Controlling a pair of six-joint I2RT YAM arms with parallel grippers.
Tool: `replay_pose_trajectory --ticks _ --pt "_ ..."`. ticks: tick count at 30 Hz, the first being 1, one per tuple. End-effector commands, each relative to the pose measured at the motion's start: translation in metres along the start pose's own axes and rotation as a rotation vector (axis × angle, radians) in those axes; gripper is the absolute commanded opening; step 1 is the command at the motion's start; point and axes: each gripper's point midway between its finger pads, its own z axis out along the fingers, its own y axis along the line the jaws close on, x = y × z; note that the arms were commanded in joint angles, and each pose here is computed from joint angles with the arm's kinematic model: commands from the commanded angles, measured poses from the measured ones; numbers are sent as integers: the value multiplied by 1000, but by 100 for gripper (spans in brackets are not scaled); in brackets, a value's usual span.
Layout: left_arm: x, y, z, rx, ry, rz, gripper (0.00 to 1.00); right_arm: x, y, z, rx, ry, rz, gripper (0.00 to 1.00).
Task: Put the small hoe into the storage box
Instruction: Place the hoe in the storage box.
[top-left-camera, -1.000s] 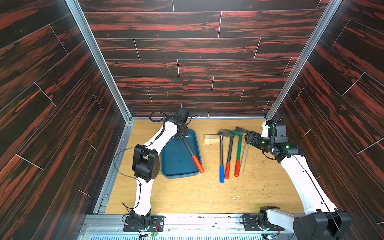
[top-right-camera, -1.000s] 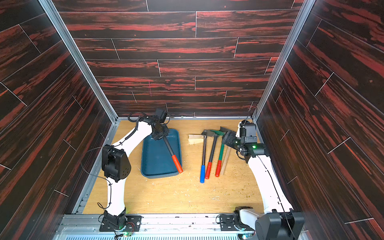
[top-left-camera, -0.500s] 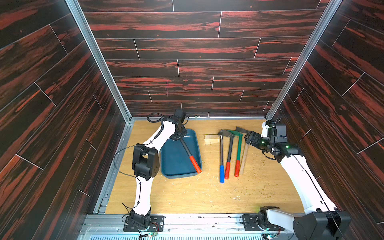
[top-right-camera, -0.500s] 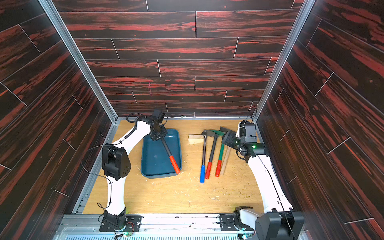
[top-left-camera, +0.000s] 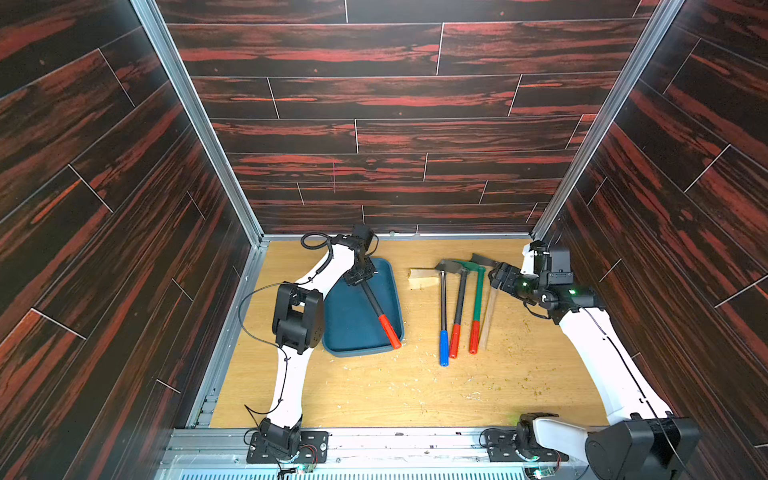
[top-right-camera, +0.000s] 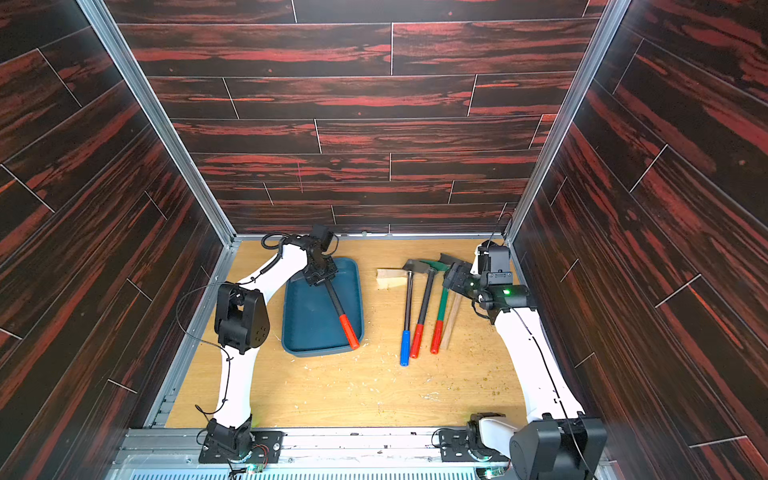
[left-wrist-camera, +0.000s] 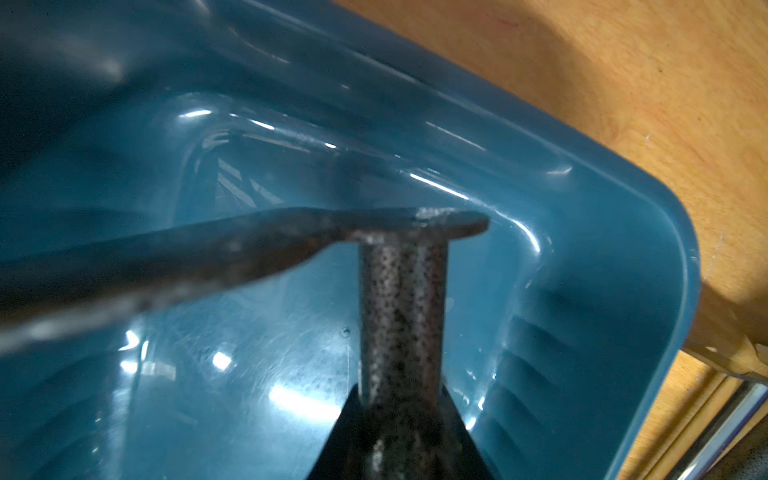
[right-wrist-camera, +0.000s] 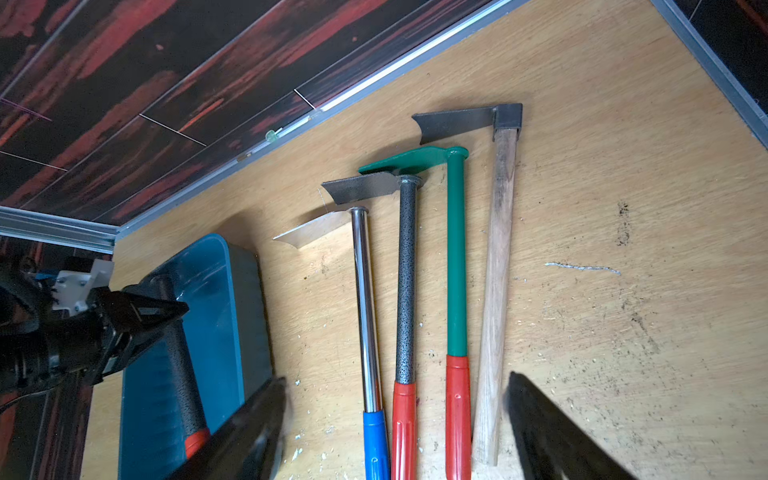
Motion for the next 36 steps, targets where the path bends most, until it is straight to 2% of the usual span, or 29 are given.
replay_pose_trajectory --ticks 1,10,15,20,36 --pt "-16 -4 -11 33 -39 -12 0 -6 2 -1 -5 -13 7 86" --pt "-25 -10 3 48 -40 -6 0 -6 3 2 -10 -4 11 86" --pt "-36 -10 -2 29 -72 10 0 -6 3 1 -11 -5 10 86" --pt "-37 -10 -3 31 -70 3 0 -6 3 1 -9 -7 11 86" --pt "-26 -3 25 35 -25 -27 0 -5 2 1 -8 -4 11 86"
